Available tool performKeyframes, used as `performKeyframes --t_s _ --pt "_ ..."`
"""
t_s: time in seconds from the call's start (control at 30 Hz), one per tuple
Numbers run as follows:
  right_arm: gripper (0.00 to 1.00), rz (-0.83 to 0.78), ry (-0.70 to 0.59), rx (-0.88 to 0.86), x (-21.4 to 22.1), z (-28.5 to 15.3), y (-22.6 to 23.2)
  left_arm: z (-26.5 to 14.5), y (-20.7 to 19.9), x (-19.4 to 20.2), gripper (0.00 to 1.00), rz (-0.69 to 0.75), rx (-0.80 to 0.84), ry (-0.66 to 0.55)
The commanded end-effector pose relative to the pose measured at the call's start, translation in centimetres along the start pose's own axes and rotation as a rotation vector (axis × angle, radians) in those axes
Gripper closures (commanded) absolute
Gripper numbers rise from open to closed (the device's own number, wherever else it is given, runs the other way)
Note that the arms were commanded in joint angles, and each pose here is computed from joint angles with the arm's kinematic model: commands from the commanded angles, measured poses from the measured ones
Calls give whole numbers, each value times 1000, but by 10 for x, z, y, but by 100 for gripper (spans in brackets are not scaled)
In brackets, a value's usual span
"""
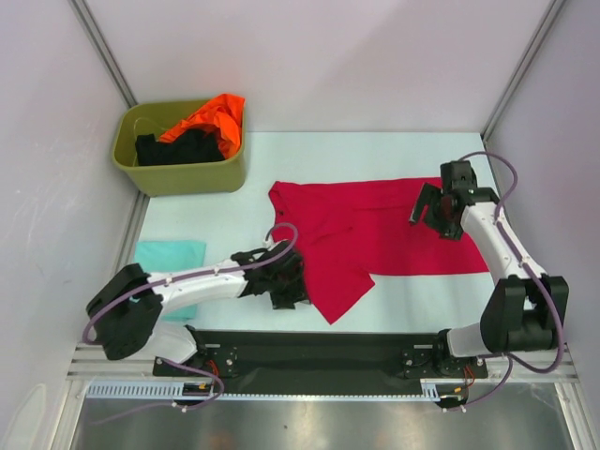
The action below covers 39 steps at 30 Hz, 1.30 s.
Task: Fold and stack the t-shirts
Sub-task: Fold the tshirt
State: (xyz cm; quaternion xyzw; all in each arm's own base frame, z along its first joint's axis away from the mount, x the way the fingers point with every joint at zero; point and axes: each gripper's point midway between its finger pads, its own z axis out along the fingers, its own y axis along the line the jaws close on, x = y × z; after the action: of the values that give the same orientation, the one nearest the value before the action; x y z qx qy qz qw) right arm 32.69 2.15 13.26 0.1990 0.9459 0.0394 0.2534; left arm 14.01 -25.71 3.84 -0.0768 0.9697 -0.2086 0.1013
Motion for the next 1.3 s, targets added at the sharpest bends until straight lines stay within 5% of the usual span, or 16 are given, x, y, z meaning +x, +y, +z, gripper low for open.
performKeyframes --t_s 0.0,0.27,0.53,0.73,1.0,1.03,1.17,1.27 --pt "15 0 -58 -33 7 -12 2 -2 -27 -11 47 -154 -39 -57" --pt "14 -1 -91 63 16 -23 -23 23 -7 4 42 -293 -257 5" --pt "13 11 -90 48 19 -30 -24 44 -5 -6 45 -345 -304 4" --pt "14 140 -83 96 12 -23 -60 53 15 3 57 -393 -329 20" --pt "15 336 -42 236 -3 9 -124 65 29 -11 89 -288 -364 7" --pt "15 355 -38 235 -5 11 -127 68 33 -12 89 -285 -372 10" --pt "15 376 -22 244 -9 16 -134 69 36 -16 61 -262 -396 27" --pt "16 376 -28 244 -7 15 -134 69 36 -18 57 -275 -403 33"
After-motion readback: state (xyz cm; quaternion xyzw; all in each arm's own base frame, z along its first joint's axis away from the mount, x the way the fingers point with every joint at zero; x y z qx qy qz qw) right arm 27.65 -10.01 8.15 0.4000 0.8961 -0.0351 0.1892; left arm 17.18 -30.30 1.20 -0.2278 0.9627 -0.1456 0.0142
